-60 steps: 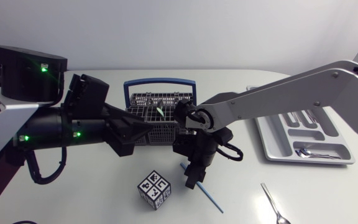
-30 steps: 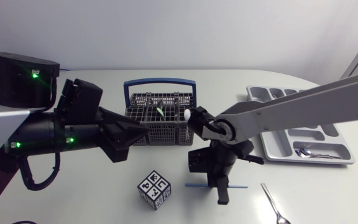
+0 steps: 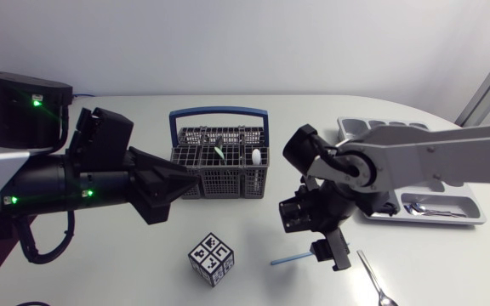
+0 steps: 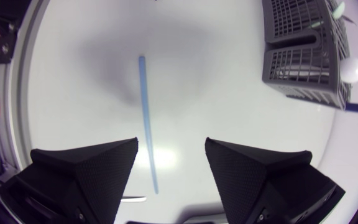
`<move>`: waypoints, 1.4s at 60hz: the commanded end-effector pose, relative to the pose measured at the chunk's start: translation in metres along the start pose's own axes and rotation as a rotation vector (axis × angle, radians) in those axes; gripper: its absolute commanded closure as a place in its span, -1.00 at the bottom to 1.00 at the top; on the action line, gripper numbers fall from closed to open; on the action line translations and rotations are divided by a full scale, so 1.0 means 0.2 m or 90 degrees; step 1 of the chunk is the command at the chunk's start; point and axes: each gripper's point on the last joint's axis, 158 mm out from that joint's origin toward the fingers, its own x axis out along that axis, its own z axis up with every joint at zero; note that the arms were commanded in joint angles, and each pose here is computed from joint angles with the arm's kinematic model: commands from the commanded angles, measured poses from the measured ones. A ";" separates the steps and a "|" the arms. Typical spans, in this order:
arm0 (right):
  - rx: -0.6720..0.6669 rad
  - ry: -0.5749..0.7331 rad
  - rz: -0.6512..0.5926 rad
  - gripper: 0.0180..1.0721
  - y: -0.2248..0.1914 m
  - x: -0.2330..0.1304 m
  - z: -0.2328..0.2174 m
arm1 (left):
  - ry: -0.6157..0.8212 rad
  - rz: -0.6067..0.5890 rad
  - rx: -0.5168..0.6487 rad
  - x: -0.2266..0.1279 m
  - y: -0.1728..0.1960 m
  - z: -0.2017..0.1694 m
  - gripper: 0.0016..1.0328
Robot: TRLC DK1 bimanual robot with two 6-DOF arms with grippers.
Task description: Transfer all utensils from the basket to the drawer tray.
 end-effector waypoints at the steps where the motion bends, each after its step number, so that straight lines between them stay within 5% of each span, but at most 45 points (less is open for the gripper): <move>1: 0.103 0.009 0.058 -0.73 0.02 -0.04 -0.01 | 0.014 -0.001 0.006 0.01 0.00 -0.02 0.11; 13: 0.182 0.010 0.134 -0.69 0.19 -0.03 -0.06 | 0.091 -0.047 0.021 0.16 -0.10 -0.11 0.11; 20: 0.212 0.012 0.139 -0.36 0.23 0.02 -0.11 | 0.112 -0.071 0.034 0.25 -0.16 -0.14 0.12; 34: 0.276 -0.015 0.152 0.74 0.28 0.09 -0.17 | 0.181 -0.119 0.072 0.46 -0.31 -0.28 0.27; 55: 0.364 -0.022 0.161 0.76 0.26 0.20 -0.32 | 0.265 -0.153 0.114 0.68 -0.40 -0.49 0.76; 84: 0.403 -0.034 0.156 0.76 0.22 0.23 -0.36 | 0.350 -0.173 0.132 0.85 -0.48 -0.72 0.89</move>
